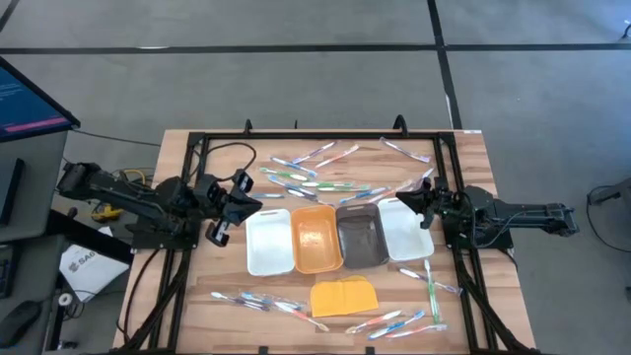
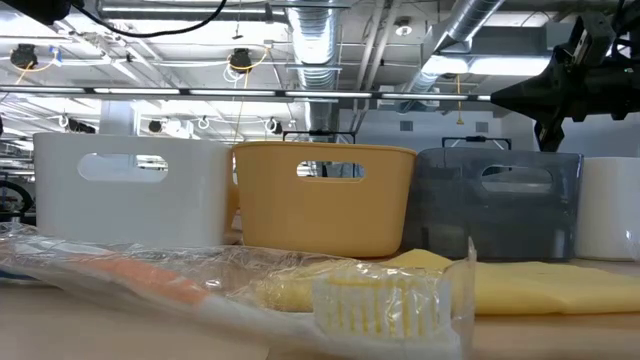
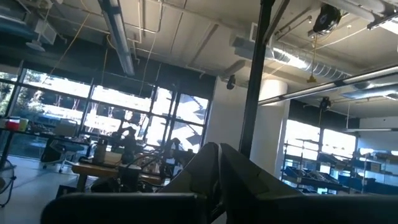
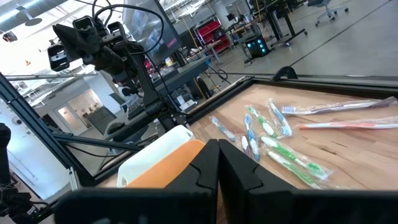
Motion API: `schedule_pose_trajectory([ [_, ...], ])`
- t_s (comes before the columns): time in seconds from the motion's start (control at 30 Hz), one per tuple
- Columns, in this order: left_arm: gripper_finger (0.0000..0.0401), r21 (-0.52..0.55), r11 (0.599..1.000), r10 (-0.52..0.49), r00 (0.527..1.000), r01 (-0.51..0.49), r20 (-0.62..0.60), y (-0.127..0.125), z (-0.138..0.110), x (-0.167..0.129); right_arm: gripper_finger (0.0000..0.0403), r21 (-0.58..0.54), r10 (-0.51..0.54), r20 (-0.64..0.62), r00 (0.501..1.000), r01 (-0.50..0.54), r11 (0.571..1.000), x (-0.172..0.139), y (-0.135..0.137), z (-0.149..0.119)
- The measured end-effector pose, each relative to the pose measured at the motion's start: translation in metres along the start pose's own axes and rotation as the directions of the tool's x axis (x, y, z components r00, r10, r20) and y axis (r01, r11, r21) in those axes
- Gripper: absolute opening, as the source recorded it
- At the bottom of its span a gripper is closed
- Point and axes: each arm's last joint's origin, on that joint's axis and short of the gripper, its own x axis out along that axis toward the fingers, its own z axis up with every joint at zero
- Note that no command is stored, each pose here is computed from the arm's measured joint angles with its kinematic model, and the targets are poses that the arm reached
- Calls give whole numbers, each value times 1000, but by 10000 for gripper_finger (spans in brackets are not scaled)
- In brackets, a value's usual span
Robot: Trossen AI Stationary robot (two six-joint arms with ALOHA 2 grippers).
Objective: Pick & Place Toothbrushes
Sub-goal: Adjust the bins
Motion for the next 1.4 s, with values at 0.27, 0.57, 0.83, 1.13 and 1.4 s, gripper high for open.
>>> schedule_pose_trajectory([
  [0.27,19,1,1000,0,1000,0,2,0,0,0,0,0,0,0,1000,0,1000,0,0,0],
  [0.57,19,-2,1000,-5,1000,5,25,0,2,0,0,0,0,0,1000,0,1000,0,0,0],
  [0.83,19,-3,1000,-6,1000,6,28,-1,3,0,0,1,1,1,1000,-1,1000,0,0,0],
  [1.13,19,-35,999,-10,1000,10,24,-1,2,0,0,29,-16,140,990,12,999,0,2,12],
  [1.4,19,-59,998,-37,999,38,10,-2,1,0,0,72,221,57,974,-224,972,-3,16,17],
])
